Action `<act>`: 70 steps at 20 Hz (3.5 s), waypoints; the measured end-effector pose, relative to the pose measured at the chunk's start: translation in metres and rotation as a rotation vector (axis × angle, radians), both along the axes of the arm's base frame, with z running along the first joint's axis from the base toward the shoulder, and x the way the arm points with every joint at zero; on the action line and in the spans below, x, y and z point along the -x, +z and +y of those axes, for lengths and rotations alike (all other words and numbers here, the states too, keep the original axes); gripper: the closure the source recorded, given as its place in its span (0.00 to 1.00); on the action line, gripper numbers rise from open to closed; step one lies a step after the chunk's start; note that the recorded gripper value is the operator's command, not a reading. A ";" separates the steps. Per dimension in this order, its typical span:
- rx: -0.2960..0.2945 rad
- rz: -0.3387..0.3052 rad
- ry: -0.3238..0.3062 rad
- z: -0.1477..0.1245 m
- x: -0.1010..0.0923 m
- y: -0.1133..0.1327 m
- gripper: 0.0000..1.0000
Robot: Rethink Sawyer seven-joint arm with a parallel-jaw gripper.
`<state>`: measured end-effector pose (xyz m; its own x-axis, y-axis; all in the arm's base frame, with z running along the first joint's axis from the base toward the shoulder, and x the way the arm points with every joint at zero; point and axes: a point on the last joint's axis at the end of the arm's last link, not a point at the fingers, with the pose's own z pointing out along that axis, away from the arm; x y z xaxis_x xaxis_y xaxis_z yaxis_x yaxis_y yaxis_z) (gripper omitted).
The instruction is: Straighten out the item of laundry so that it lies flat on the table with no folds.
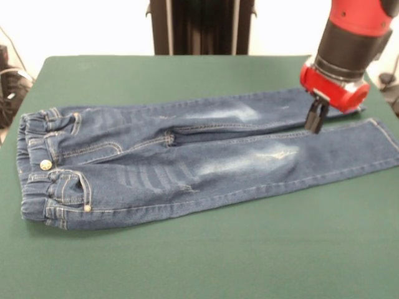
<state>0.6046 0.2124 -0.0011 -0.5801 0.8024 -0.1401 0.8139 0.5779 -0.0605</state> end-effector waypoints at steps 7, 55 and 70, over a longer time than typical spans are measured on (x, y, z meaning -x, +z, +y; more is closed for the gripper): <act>0.005 0.034 -0.012 0.004 0.010 -0.029 1.00; -0.021 -0.047 -0.093 0.051 0.025 -0.019 1.00; -0.074 -0.078 -0.157 0.035 0.015 0.030 1.00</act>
